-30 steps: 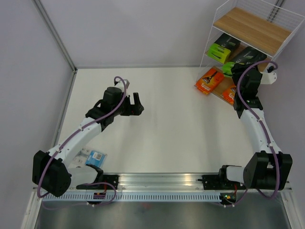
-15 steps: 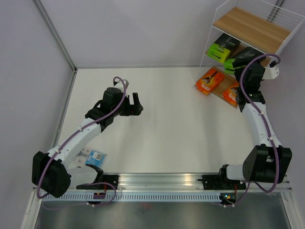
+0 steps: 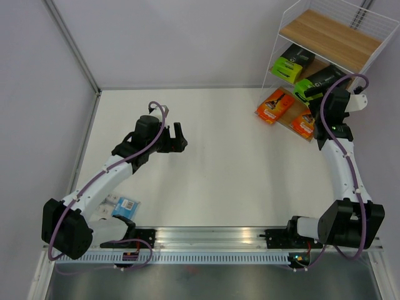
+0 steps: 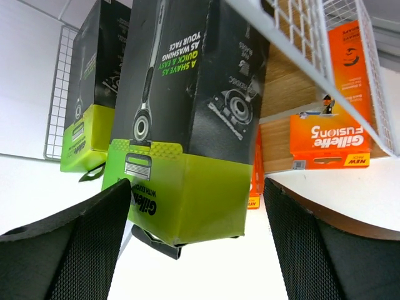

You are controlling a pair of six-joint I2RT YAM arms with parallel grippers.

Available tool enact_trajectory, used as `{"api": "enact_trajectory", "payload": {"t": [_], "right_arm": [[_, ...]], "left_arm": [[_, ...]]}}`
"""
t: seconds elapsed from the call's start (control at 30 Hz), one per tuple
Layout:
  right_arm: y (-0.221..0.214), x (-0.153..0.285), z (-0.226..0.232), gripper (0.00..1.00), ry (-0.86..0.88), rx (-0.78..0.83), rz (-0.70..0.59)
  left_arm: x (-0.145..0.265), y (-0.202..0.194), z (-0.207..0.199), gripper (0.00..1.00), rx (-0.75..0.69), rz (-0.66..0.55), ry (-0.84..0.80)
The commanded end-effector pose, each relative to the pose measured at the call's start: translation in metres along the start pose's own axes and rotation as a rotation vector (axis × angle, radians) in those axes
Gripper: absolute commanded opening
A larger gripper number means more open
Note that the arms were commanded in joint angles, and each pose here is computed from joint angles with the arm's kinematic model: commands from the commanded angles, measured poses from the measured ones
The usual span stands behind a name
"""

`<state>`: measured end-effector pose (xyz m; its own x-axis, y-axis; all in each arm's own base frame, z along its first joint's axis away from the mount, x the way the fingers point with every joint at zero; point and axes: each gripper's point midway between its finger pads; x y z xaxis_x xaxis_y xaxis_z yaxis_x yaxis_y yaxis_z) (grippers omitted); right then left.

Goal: Place and organize the shaving razors onto the shelf

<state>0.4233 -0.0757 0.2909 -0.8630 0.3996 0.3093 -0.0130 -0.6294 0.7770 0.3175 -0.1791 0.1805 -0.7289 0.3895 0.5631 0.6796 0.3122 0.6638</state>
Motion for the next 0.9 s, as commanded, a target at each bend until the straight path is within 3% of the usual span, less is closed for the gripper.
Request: {"api": "enact_trajectory", "payload": {"t": [0.0, 0.37, 0.57, 0.73, 0.83, 0.87], "right_arm": [[0.006, 0.010, -0.005, 0.92, 0.000, 0.029, -0.006], [0.037, 0.038, 0.007, 0.93, 0.035, 0.134, -0.053], [0.028, 0.064, 0.021, 0.90, 0.128, 0.202, 0.048], [0.013, 0.081, 0.034, 0.71, 0.269, 0.417, 0.152], [0.012, 0.083, 0.041, 0.51, 0.312, 0.511, 0.196], [0.018, 0.085, 0.047, 0.39, 0.338, 0.563, 0.186]], "left_arm": [[0.007, 0.012, -0.002, 1.00, -0.022, -0.056, -0.017], [0.007, 0.012, -0.004, 1.00, -0.021, -0.054, -0.027], [0.008, 0.012, -0.005, 1.00, -0.023, -0.055, -0.029], [0.010, 0.013, -0.006, 1.00, -0.025, -0.059, -0.034], [0.009, 0.012, -0.007, 0.99, -0.022, -0.053, -0.039], [0.009, 0.012, -0.007, 1.00, -0.020, -0.054, -0.040]]}}
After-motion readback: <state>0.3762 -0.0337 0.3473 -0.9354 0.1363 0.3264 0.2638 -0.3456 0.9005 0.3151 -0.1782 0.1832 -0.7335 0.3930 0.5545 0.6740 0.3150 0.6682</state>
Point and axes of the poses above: each gripper's point midway between its finger pads, its own x axis back along the fingers, its own z axis along the line the jaws close on, y = z × x, and after that the axes turned 14 degrees about x, right-handed
